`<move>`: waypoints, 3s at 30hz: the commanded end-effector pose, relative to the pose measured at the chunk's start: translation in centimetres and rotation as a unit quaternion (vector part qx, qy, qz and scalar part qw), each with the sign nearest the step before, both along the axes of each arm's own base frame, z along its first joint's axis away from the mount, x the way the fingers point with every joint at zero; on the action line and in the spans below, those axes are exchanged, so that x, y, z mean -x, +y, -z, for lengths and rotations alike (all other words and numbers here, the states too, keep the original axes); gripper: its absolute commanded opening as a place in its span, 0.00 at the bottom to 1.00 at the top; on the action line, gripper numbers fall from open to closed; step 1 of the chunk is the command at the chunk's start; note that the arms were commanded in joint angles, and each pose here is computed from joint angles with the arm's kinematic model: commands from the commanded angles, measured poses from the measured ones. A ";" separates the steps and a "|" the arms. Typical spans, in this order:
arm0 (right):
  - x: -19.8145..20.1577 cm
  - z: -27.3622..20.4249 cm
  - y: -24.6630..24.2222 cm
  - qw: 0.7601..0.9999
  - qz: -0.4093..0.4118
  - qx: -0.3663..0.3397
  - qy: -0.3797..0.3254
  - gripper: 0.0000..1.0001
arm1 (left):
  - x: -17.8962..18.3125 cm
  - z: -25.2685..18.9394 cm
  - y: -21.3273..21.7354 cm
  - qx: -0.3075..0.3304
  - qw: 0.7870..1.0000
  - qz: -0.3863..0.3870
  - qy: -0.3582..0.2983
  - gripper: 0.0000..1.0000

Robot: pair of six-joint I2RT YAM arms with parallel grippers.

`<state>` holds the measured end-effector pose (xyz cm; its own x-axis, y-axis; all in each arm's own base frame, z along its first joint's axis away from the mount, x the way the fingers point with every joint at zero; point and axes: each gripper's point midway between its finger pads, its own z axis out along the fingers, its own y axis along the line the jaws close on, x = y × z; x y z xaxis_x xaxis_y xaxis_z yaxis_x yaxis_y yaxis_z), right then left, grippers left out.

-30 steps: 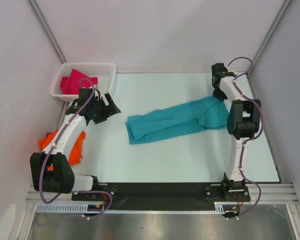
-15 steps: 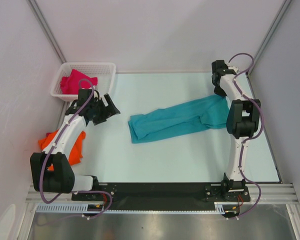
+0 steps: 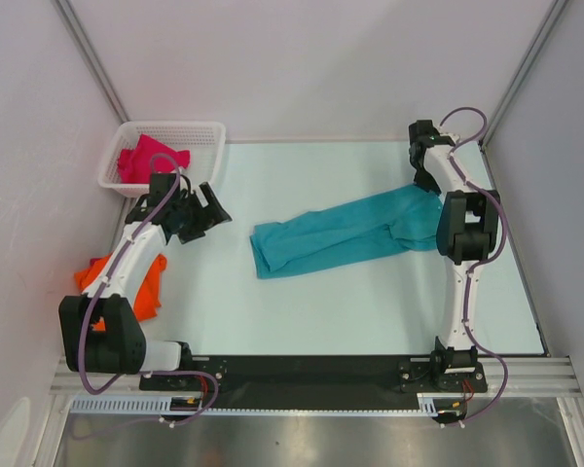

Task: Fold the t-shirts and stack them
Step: Rotate the tshirt 90 degrees

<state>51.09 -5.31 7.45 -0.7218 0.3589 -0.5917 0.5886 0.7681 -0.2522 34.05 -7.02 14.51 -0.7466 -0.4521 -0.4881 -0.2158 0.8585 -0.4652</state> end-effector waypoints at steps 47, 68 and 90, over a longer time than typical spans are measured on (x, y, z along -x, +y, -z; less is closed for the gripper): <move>17.1 -9.9 17.6 0.966 -0.217 -0.122 -0.070 0.55 | 0.1 11.9 -11.3 0.048 0.985 0.089 0.137 0.91; 20.2 -15.5 15.8 0.960 -0.223 -0.127 -0.115 0.58 | 4.8 14.0 -13.0 0.078 0.979 0.090 0.164 0.00; 16.3 -13.6 23.2 0.946 -0.254 -0.181 -0.088 0.57 | 18.6 13.2 -14.9 0.088 0.978 0.119 0.148 0.05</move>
<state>34.58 17.20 19.84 -0.7779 0.1762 -0.6032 0.1175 0.9837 0.1358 15.24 -21.33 1.45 -0.9477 -0.2796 -0.1540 -0.1565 0.8273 -0.5395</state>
